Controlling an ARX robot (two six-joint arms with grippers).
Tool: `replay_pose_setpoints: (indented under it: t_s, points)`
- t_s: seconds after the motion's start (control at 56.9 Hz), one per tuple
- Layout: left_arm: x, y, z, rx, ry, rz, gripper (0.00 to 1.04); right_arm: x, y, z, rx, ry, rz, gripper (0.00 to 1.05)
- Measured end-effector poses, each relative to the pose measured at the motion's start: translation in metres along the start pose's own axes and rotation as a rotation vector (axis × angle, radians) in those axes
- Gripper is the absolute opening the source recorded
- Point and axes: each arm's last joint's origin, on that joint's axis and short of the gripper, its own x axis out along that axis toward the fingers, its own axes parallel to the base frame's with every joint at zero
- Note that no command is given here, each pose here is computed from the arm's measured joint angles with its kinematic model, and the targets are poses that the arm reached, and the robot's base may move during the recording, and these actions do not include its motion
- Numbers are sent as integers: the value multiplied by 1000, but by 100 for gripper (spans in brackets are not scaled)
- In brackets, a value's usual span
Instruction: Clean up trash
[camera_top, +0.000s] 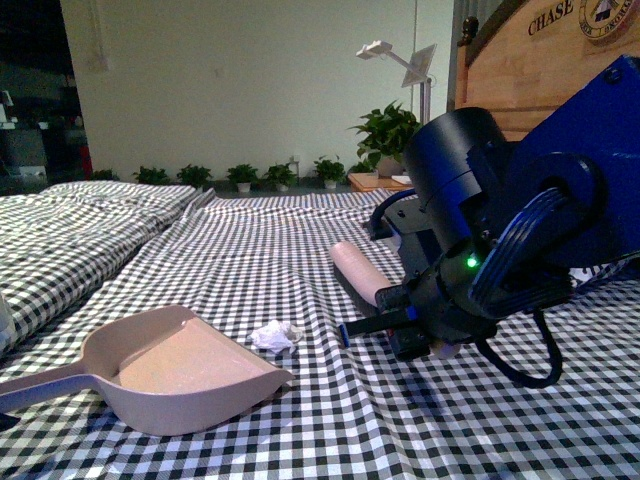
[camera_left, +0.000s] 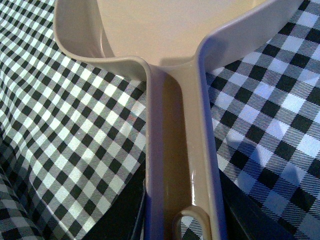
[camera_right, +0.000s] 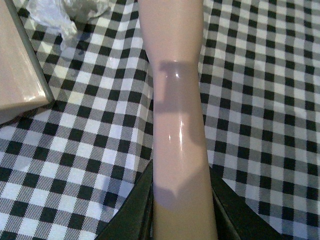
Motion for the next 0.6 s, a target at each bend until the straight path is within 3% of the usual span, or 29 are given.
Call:
replay_pose_setpoints:
  t_s: [0.404,0.598]
  points:
    - [0,0,0,0,0,0,28,8,2,-9,-14,45,4,21]
    - [0,0,0,0,0,0,28,10,13,-14,-33,88,60,21]
